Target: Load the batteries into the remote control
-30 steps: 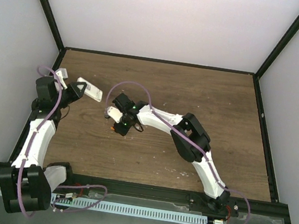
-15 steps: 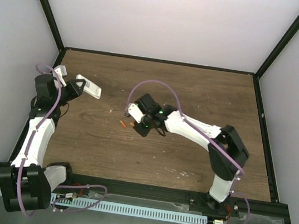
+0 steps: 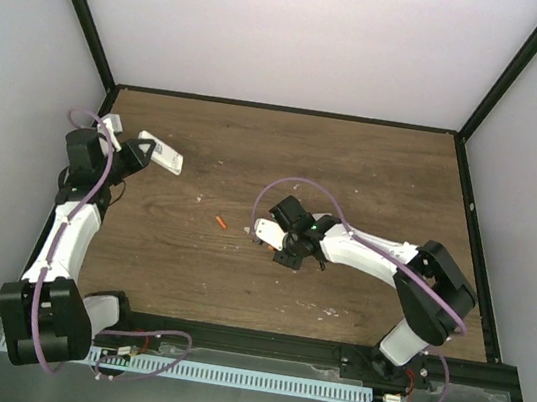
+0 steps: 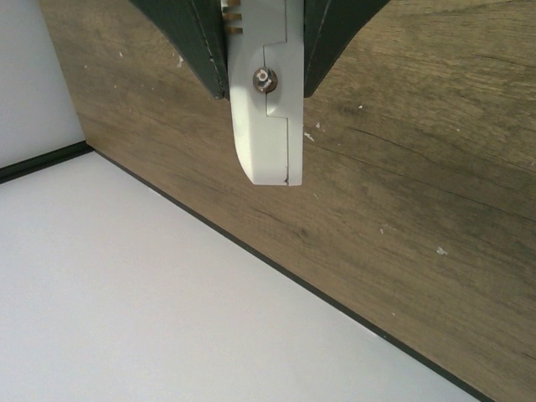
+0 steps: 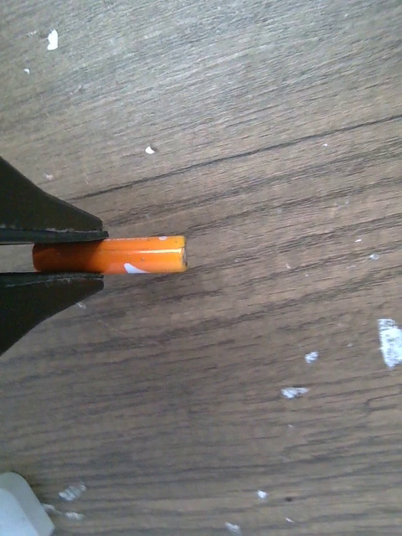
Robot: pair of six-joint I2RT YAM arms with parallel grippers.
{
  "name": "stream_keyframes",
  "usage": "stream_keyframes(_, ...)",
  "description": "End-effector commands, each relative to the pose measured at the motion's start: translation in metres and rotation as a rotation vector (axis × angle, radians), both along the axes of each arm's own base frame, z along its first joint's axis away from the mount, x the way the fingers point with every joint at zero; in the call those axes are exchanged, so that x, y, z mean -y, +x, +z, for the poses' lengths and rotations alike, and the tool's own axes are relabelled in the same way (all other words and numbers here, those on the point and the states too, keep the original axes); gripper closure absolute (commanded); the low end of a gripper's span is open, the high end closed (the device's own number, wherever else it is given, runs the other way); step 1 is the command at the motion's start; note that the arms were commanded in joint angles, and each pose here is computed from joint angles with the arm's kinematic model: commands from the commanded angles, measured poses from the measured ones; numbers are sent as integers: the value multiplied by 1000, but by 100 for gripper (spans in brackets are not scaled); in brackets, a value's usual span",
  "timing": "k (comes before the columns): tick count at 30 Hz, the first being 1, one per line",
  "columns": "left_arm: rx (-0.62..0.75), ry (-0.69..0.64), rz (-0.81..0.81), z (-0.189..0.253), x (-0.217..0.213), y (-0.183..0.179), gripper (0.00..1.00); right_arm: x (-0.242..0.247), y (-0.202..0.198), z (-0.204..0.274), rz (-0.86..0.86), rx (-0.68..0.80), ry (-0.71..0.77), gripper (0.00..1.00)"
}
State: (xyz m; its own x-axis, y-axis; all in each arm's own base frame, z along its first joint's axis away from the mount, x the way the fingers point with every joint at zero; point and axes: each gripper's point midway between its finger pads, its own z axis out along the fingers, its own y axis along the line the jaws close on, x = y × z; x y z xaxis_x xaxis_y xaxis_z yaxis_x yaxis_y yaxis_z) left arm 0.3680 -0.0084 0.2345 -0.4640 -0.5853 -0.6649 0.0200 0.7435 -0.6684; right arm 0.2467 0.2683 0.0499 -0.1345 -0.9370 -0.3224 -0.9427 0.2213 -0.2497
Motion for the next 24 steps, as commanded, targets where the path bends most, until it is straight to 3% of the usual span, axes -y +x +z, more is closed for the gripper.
stream_keyframes(1,57,-3,-11,19,0,7,100,-13,4,12,141,44,50,99)
stream_keyframes(12,57,11,-8,20,-1,5,100,-22,-6,-13,207,-75,27,94)
stream_keyframes(17,55,13,-8,19,-1,6,100,-21,-1,-18,197,-72,-4,82)
stream_keyframes(24,58,12,-7,20,-2,9,100,-21,-2,-7,168,-69,18,76)
